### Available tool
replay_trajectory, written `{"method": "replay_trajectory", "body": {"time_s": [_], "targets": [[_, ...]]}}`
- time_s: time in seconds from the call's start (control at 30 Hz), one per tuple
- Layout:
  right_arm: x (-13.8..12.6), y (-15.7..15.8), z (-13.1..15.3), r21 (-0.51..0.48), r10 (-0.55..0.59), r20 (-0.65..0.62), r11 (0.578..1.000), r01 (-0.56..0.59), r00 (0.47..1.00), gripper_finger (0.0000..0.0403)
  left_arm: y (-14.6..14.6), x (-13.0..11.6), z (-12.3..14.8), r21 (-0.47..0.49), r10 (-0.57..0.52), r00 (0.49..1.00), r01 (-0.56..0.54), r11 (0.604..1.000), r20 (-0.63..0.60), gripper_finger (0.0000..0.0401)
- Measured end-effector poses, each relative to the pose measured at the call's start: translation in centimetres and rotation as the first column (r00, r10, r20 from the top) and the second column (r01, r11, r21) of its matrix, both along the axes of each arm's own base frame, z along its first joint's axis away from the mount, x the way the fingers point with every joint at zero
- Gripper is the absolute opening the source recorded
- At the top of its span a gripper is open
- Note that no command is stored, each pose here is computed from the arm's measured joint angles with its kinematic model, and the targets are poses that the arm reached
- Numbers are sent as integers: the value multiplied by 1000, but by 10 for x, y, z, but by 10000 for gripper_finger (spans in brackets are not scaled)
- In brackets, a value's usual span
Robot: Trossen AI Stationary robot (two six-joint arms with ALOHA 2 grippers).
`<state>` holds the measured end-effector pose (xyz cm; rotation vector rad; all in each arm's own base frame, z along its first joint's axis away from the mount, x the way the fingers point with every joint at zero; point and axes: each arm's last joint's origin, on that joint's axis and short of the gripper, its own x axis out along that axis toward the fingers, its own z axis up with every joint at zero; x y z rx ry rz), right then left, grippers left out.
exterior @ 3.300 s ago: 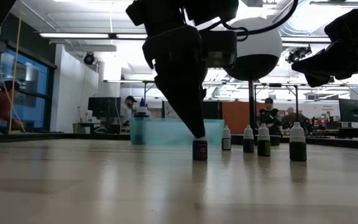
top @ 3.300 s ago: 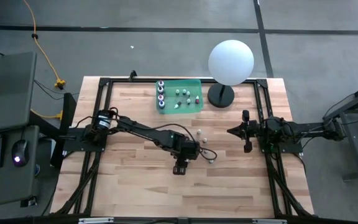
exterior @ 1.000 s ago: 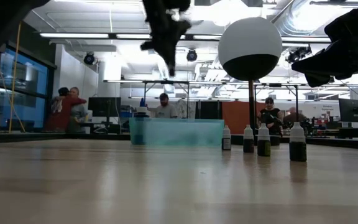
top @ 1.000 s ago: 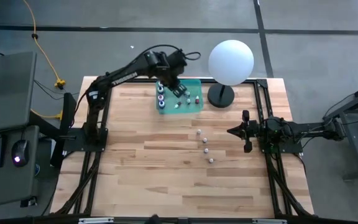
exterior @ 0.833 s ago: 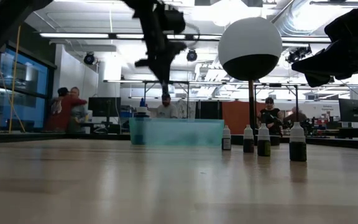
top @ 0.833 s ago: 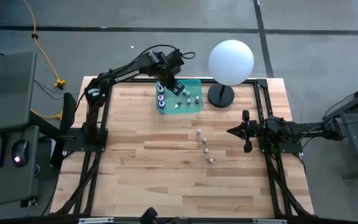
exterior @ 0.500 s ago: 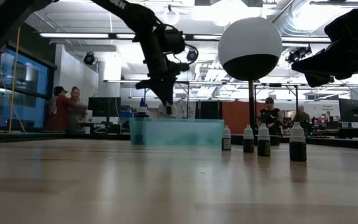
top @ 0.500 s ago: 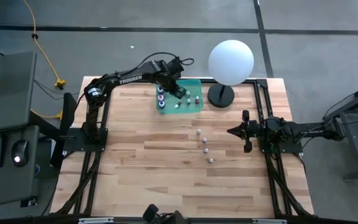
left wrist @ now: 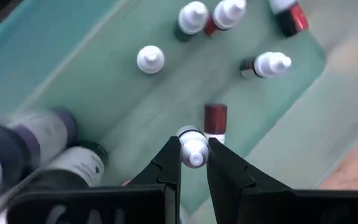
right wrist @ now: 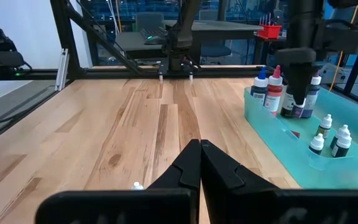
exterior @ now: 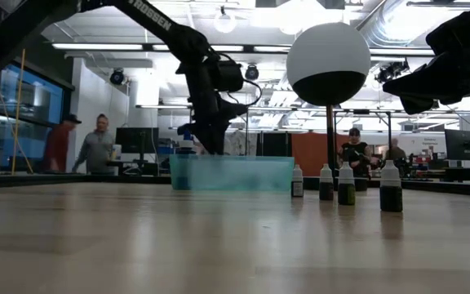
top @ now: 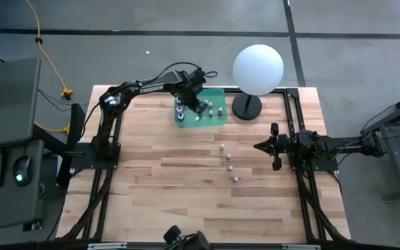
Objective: Pick & Place food coloring
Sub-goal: Put the purple food coloring bottle into the green bin
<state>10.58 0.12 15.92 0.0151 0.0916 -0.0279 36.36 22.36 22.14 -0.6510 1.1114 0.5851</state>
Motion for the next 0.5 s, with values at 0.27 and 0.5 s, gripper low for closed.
{"method": "replay_trajectory", "body": {"time_s": [0.27, 0.5], "targets": [[0, 0, 0, 0, 0, -1, 1000, 0, 1000, 0, 2, 2, 1, 128, -248, 968, 251, 959, -43, 42], [0, 0, 0, 0, 0, -1, 1000, 0, 1000, 0, 1, 2, 1, 187, -463, 881, 474, 861, -98, 42]]}}
